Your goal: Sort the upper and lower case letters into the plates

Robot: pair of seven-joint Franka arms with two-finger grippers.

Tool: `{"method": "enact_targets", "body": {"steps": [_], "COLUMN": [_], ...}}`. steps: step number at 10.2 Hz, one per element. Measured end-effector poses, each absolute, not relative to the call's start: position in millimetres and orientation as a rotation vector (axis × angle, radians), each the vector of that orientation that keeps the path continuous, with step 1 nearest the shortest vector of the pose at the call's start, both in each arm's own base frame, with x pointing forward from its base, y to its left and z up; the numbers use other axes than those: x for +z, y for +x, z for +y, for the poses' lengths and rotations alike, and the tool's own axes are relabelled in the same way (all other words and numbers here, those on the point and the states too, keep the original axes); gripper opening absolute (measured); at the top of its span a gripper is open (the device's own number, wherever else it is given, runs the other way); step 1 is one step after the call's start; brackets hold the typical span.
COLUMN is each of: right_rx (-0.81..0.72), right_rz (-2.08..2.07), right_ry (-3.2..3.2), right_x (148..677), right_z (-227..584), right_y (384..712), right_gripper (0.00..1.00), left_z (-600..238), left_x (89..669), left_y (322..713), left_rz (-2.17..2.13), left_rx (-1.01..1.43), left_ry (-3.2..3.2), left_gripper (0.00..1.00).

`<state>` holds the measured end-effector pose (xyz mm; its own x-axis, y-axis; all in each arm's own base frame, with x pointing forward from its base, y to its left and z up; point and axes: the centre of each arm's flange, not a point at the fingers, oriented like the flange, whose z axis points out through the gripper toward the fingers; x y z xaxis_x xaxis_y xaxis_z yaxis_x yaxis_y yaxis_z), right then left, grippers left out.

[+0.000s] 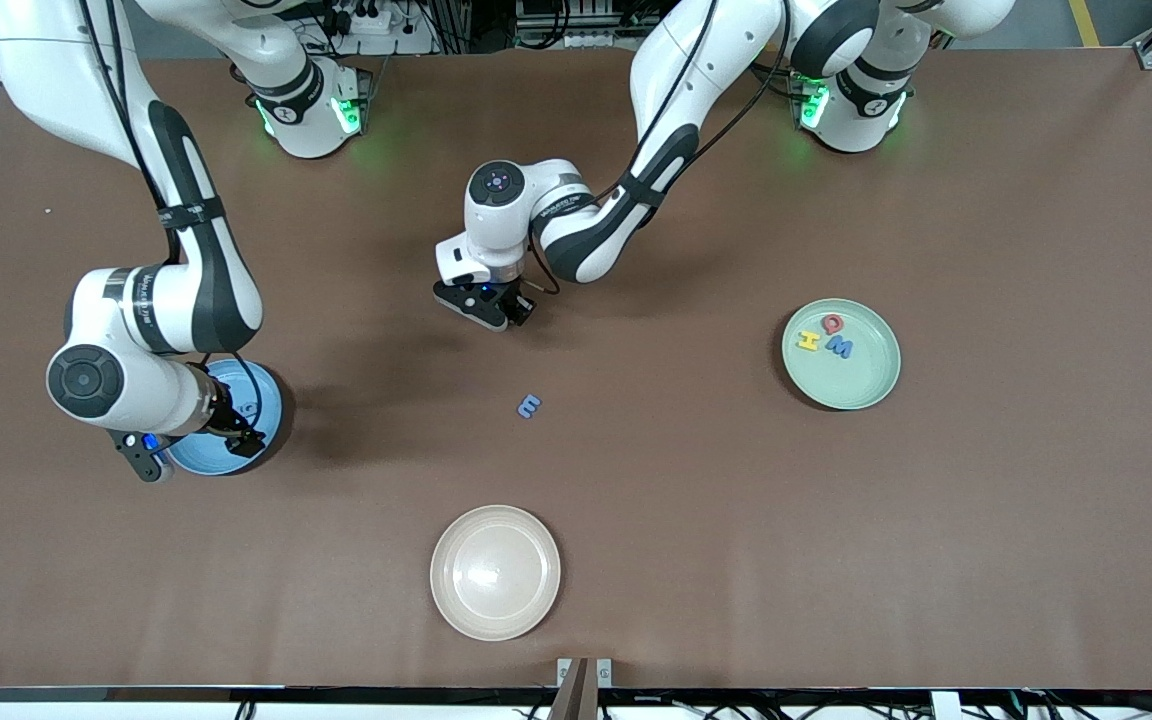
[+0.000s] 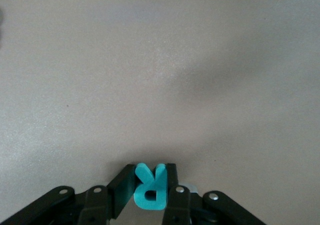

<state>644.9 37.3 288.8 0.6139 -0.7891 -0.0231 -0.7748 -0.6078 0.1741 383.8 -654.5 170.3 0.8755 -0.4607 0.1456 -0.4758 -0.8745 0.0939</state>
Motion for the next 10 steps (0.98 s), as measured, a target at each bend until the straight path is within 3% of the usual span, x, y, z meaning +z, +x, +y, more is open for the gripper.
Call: {"method": "enact_targets", "body": {"steps": [10], "right_rx": [-0.170], "right_rz": [-1.298], "right_ry": [2.751], "right_x": [311.3], "right_z": [75.6], "right_y": [652.5], "right_gripper": [1.00], "left_z": [-651.7], "left_x": [172.0], "left_y": [385.7], "left_rz": [-0.685], "left_rx": [0.099], "left_ry": [2.951], "left_gripper": [0.31]}}
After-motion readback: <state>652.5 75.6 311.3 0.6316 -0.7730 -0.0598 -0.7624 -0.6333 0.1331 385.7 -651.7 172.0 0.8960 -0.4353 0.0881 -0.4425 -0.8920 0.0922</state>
